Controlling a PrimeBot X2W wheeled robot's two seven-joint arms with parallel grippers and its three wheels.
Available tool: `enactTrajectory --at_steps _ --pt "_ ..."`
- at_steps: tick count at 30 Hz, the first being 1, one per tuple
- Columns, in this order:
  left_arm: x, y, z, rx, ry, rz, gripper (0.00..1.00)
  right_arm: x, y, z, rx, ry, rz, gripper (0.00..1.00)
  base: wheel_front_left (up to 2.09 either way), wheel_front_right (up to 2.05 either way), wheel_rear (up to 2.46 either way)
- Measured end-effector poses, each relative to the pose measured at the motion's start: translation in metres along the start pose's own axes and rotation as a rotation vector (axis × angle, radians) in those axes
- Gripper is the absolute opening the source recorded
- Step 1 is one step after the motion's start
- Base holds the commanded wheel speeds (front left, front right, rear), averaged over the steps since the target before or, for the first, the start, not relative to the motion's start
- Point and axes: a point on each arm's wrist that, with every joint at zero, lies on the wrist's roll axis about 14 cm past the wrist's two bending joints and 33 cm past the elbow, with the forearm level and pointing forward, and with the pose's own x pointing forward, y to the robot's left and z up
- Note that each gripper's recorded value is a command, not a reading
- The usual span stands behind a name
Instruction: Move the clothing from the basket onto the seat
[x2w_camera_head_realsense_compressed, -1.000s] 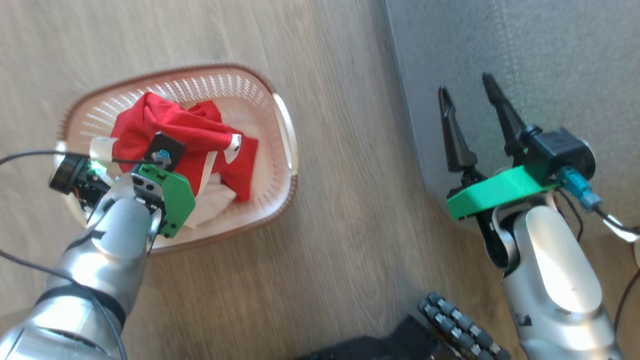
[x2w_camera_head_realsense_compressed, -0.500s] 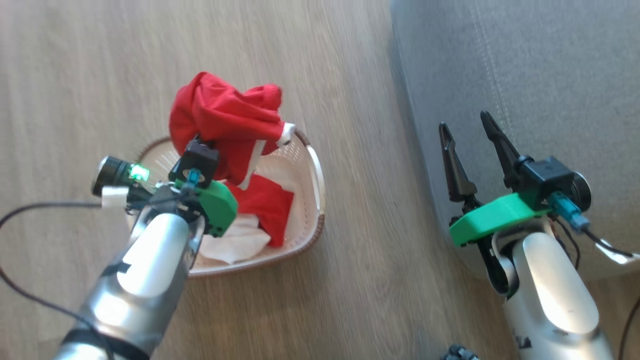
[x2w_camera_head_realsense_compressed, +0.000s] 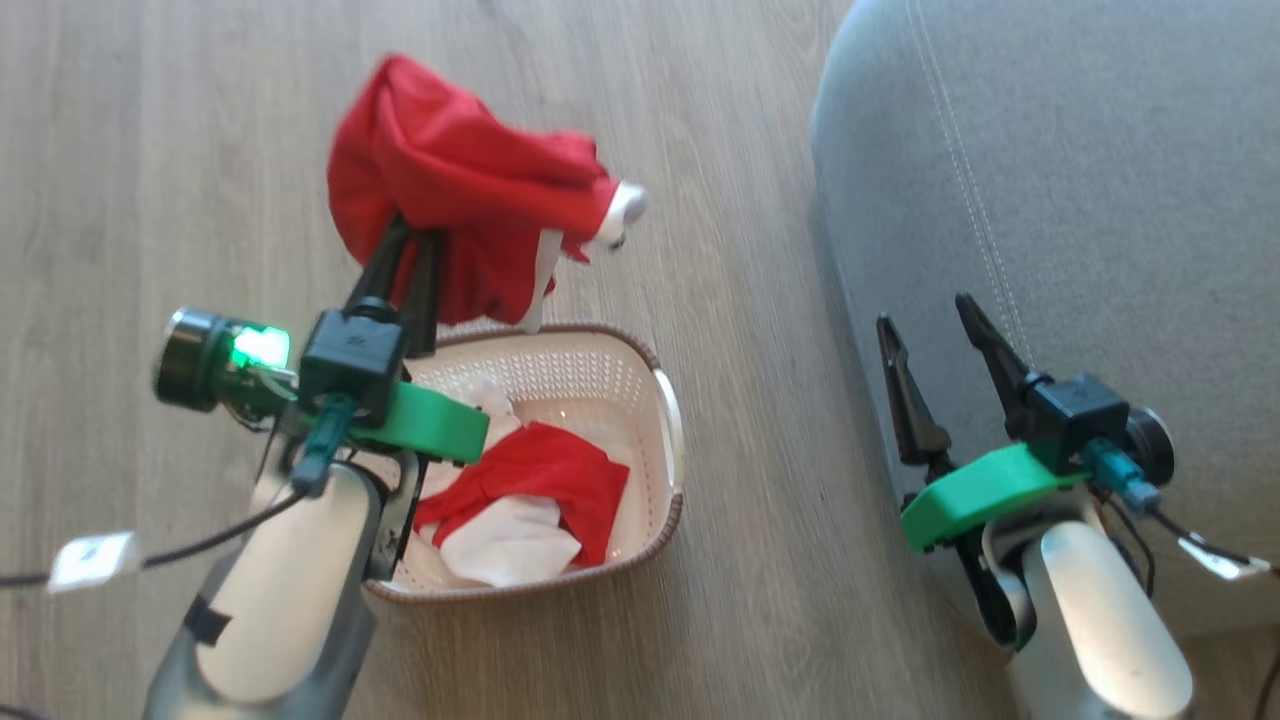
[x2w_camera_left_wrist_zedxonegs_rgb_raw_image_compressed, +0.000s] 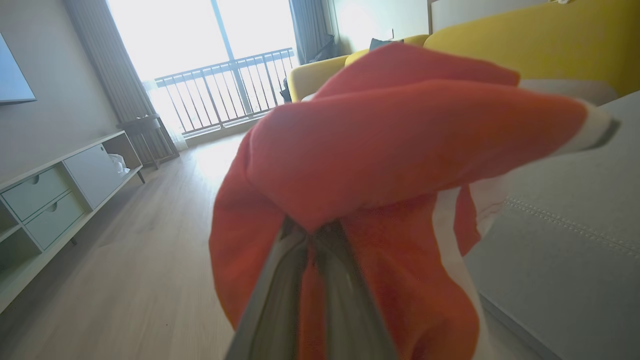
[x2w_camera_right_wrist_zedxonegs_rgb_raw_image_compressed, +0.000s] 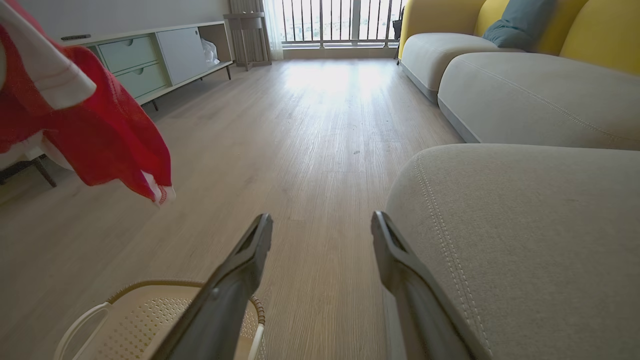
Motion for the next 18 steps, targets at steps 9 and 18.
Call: enactTrajectory --at_steps 9,18 --pt "-0.015 0.015 0.134 -0.036 -0.367 0.058 0.0 -0.02 0.009 0.006 -0.002 -0.014 0.015 1.0 0.0 0.0 0.0" --pt "-0.034 0.003 0.184 -0.045 -0.503 -0.003 0.0 -0.03 0.02 0.012 0.001 -0.034 0.04 1.0 0.0 0.0 0.0"
